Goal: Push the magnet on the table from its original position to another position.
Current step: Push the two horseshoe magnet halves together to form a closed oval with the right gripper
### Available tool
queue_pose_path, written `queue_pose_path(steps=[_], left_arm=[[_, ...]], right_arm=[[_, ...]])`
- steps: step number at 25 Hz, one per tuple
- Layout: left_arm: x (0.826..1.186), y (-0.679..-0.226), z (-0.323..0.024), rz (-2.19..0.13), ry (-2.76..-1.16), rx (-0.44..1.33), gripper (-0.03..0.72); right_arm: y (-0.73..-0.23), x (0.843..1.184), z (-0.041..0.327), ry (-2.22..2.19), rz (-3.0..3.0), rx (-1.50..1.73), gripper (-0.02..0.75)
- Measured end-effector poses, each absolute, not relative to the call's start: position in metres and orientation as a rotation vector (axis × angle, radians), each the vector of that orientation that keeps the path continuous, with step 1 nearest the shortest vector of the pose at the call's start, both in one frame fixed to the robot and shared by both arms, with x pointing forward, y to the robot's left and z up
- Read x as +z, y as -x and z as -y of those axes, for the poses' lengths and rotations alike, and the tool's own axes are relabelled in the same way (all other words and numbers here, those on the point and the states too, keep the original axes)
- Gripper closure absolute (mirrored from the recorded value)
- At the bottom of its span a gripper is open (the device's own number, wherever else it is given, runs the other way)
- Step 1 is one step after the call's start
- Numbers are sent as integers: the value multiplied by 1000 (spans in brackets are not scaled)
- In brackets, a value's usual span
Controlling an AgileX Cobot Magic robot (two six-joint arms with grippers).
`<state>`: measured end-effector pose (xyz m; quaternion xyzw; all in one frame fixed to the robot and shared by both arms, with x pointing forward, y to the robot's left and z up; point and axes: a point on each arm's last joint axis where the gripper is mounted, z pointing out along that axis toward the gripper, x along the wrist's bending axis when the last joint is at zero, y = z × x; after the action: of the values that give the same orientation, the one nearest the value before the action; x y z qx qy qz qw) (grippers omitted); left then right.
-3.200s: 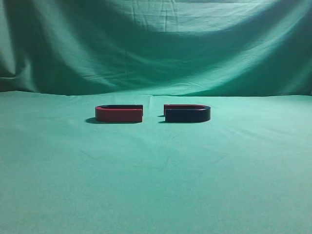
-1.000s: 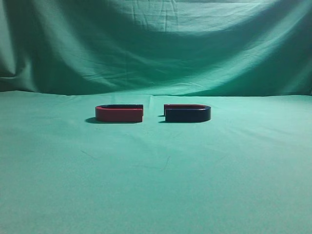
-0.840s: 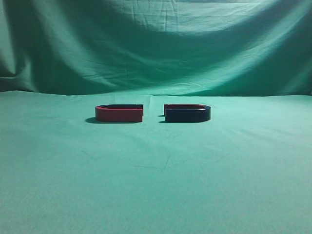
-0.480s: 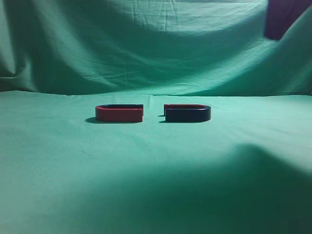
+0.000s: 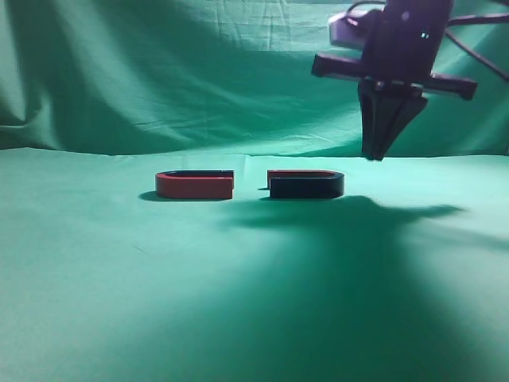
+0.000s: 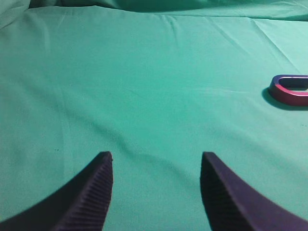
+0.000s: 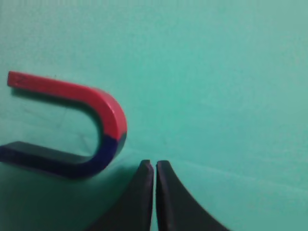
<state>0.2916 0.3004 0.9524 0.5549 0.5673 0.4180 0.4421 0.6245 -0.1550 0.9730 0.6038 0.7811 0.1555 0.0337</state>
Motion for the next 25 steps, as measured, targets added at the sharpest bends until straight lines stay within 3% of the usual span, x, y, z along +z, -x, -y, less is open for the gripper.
queue_pose_path(steps=[9, 25], left_arm=[[952, -292, -300, -1408, -1377, 1037, 316], [952, -292, -300, -1408, -1377, 1037, 316]], right_arm=[[-634, 939, 140, -1855, -2448, 423, 738], [-629, 940, 105, -1740, -2462, 542, 738]])
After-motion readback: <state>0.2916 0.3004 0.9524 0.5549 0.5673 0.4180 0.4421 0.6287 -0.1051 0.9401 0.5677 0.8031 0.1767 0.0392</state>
